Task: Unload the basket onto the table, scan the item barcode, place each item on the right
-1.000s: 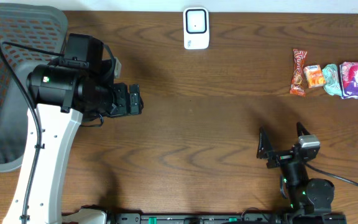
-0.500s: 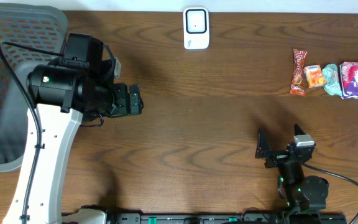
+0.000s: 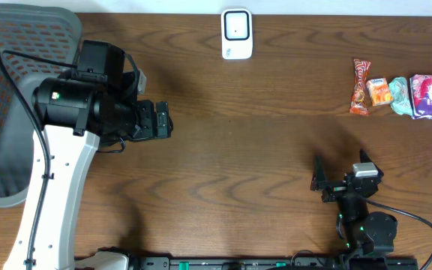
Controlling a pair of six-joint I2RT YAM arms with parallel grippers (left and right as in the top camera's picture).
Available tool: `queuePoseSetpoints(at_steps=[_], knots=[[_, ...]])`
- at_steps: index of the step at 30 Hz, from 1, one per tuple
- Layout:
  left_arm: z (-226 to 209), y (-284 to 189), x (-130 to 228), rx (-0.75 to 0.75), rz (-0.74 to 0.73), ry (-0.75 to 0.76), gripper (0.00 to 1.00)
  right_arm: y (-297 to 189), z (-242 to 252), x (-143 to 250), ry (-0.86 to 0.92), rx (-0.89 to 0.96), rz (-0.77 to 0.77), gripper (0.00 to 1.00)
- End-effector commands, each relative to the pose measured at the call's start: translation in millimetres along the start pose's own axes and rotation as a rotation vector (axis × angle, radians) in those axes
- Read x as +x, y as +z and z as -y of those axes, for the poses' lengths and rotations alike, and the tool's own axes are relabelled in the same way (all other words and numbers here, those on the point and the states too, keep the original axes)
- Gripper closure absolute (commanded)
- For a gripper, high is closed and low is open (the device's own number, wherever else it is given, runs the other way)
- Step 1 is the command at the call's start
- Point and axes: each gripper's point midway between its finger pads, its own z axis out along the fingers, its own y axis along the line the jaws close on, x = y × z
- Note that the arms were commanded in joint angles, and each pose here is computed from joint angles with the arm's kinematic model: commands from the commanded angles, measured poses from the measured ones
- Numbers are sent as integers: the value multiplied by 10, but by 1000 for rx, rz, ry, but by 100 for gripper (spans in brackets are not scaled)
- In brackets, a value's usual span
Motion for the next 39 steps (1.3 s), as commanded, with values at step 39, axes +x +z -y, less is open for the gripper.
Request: queuePoseSetpoints(at_steps=[39], knots=[[-223, 14, -26, -133, 9, 44, 2, -4, 51, 5, 18, 26, 0, 1]])
